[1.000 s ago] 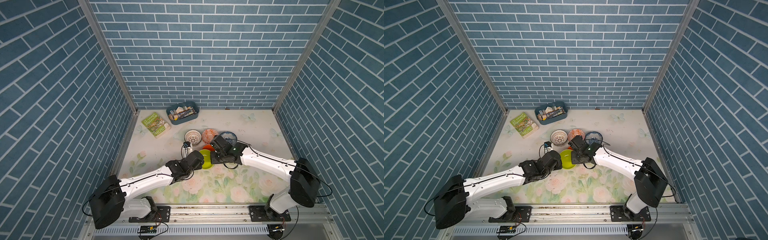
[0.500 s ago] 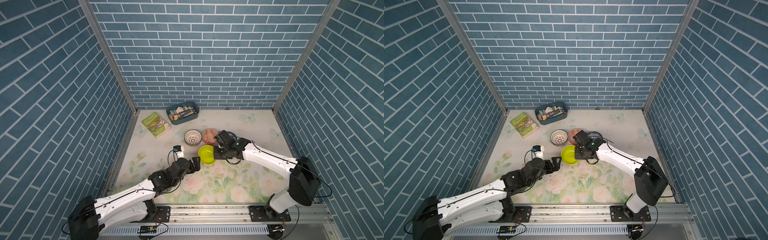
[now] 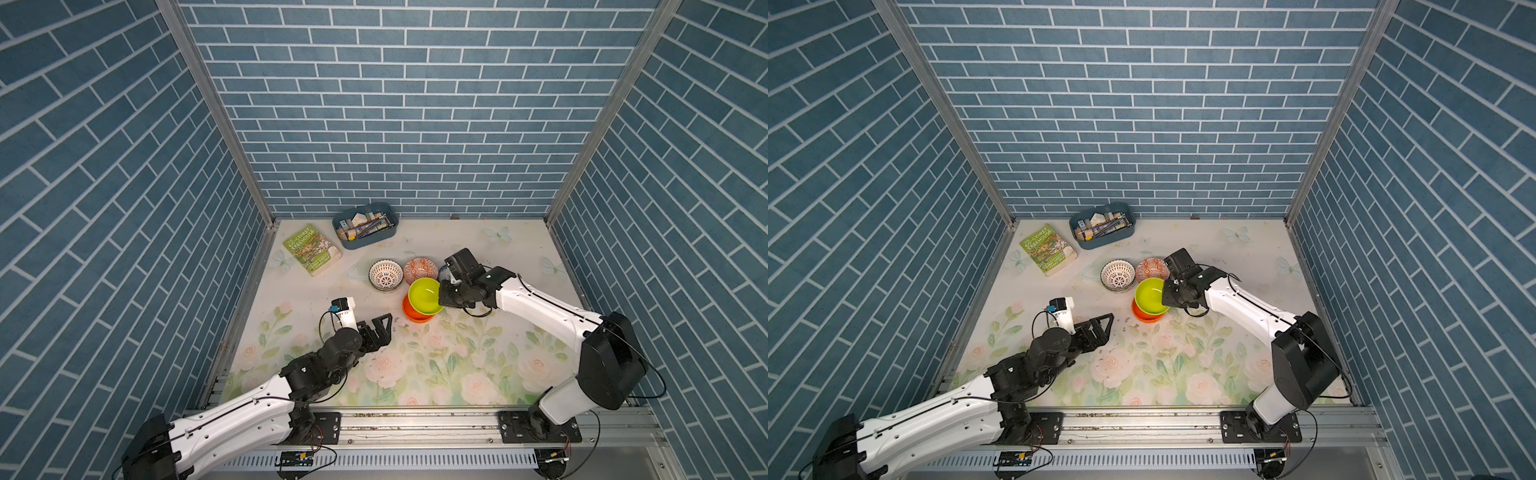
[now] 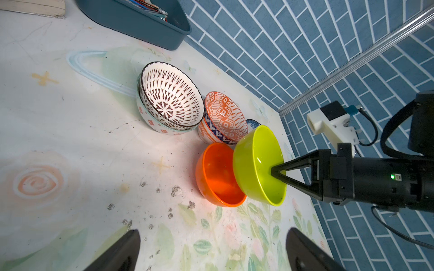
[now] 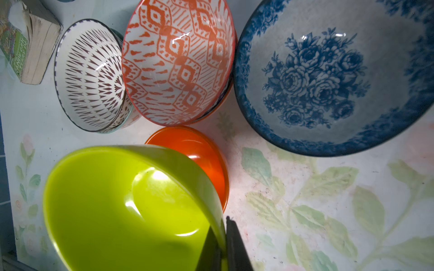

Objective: Stack the bowls
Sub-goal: Place the bowl on the bowl.

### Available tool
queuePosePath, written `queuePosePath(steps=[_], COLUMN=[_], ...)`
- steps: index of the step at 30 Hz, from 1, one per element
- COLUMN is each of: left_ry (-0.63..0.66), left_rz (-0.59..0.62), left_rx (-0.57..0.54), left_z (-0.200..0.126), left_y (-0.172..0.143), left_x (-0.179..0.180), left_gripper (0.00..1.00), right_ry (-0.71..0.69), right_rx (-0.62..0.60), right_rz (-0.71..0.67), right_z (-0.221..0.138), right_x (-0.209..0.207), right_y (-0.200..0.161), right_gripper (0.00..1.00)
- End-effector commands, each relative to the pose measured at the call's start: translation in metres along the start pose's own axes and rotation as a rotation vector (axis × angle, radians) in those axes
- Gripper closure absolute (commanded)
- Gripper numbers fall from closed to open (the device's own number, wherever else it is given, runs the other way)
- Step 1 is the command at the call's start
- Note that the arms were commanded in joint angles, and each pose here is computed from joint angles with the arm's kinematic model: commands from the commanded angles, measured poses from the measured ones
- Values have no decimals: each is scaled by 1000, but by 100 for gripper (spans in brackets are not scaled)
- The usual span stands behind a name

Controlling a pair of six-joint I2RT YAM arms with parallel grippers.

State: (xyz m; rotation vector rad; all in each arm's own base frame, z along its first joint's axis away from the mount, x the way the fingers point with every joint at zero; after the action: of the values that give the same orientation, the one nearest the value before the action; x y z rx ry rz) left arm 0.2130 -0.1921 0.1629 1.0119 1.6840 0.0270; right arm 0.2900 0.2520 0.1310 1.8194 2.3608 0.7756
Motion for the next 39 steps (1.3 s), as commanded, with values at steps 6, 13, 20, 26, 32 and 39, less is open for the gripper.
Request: queuePosePath(steps=[6, 13, 20, 26, 32, 39], left_ry=[-18, -25, -30, -34, -36, -40], left_rz=[-5, -8, -8, -10, -12, -17], left_rx=[-23, -27, -29, -34, -34, -37], left_z=[0, -1, -1, -1, -1, -2], left_y=[4, 5, 6, 7, 8, 9], left_x=[-4, -4, -4, -3, -2, -1], left_gripper=[0, 0, 0, 0, 0, 0], right_ry=[18, -3, -30, -41, -59, -78], right_rx=[13, 33, 46, 61, 84, 84], right_rz=[-18, -22, -29, -46, -54, -55], right_z=[11, 20, 25, 30, 35, 33], right_x=[6, 4, 4, 10, 11, 8], right_y=[2, -1, 3, 2, -3, -5], right_gripper=[100, 100, 100, 100, 100, 100])
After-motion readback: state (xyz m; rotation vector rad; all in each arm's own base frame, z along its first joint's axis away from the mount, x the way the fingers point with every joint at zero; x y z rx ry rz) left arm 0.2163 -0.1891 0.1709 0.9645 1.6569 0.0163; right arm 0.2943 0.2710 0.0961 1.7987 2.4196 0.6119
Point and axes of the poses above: each gripper's point midway between its finger pads, its own z axis out along the fingers, its own x axis along the line the jaws close on, y = z × x, the point moved 1 cm from there along -z, back along the fingers, and after that the axes turned 13 degrees about -z, right-handed, at the moved point
